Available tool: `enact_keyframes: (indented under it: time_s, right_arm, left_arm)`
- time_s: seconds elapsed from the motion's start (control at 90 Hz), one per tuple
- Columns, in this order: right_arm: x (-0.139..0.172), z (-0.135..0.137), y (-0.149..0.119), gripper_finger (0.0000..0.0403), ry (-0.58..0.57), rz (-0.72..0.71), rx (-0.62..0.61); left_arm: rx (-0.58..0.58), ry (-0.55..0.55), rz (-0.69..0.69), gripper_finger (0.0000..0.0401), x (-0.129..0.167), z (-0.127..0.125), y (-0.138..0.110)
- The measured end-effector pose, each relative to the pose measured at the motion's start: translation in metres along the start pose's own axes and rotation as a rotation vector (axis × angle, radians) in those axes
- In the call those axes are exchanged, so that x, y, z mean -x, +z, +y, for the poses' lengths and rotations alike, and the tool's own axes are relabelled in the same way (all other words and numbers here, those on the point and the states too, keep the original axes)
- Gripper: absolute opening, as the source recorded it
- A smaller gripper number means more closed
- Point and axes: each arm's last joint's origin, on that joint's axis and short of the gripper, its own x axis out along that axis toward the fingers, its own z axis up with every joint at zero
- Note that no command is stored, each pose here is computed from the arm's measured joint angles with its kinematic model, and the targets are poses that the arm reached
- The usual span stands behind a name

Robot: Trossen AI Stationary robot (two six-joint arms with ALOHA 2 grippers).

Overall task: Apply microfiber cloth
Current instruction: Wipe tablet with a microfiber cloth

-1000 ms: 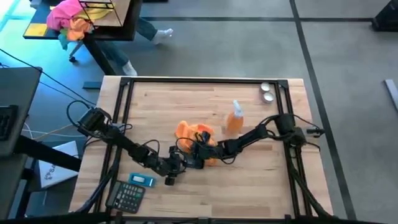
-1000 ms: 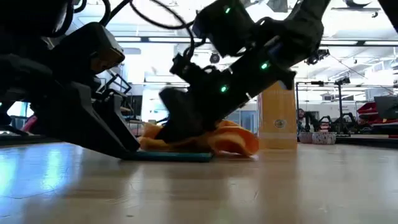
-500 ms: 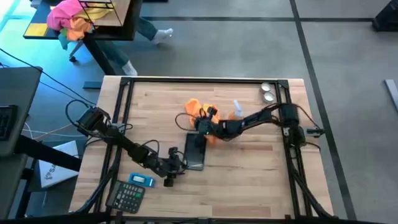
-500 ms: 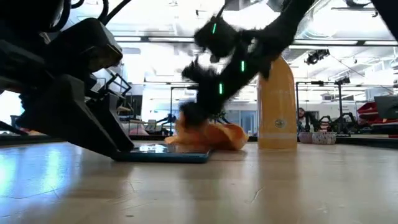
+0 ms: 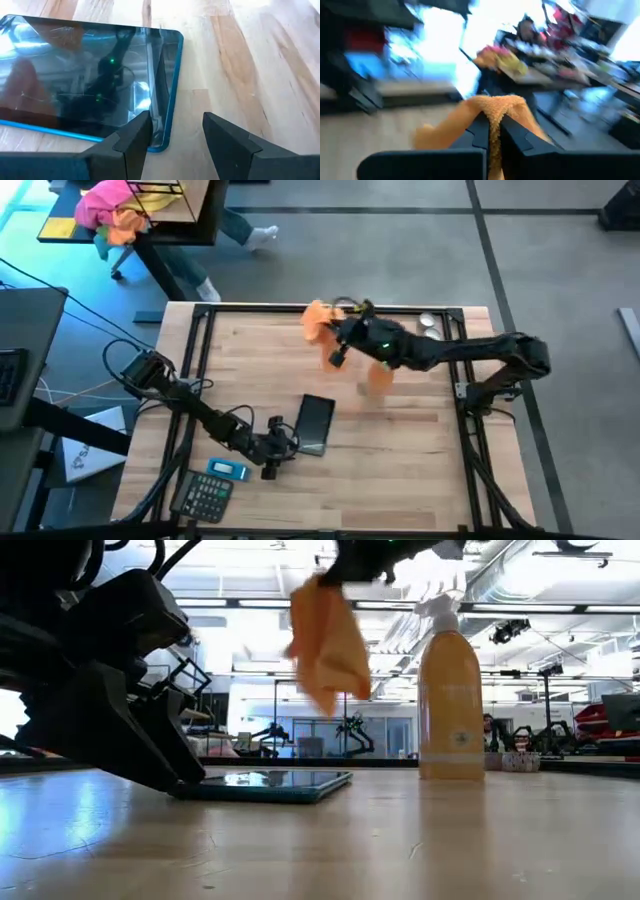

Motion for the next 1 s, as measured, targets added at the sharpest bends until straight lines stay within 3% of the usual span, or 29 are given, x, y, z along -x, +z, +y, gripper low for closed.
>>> enact_keyframes:
  time_s: [0.222,0.3,0.4,0.544,0.689,0.867,1.0]
  right_arm:
    - [0.063,0.009,0.044,0.0000,0.410,-0.143,-0.169]
    - [0.084,0.016,0.050,0.0000,0.582,-0.124,-0.225]
    - [0.109,0.025,0.046,0.0000,0.732,0.013,-0.272]
    - [0.145,0.038,0.026,0.0000,0.802,0.336,-0.326]
    - [0.171,0.051,-0.012,0.0000,0.696,0.726,-0.407]
    - [0.195,0.049,-0.069,0.0000,0.353,1.114,-0.368]
    - [0.207,0.040,-0.111,0.0000,0.128,1.302,-0.281]
  left_arm:
    - [-0.007,0.021,0.004,0.0168,0.000,0.001,-0.001]
    - [-0.006,0.024,0.002,0.0168,0.000,0.001,-0.001]
    - [-0.006,0.026,0.002,0.0168,0.000,0.001,-0.001]
    - [-0.005,0.026,0.001,0.0168,0.000,0.001,-0.001]
    - [0.003,0.025,-0.002,0.0168,0.000,0.001,0.000]
    - [0.003,0.026,-0.003,0.0168,0.000,0.001,0.000]
    - [-0.004,0.031,-0.006,0.0168,0.000,0.001,0.000]
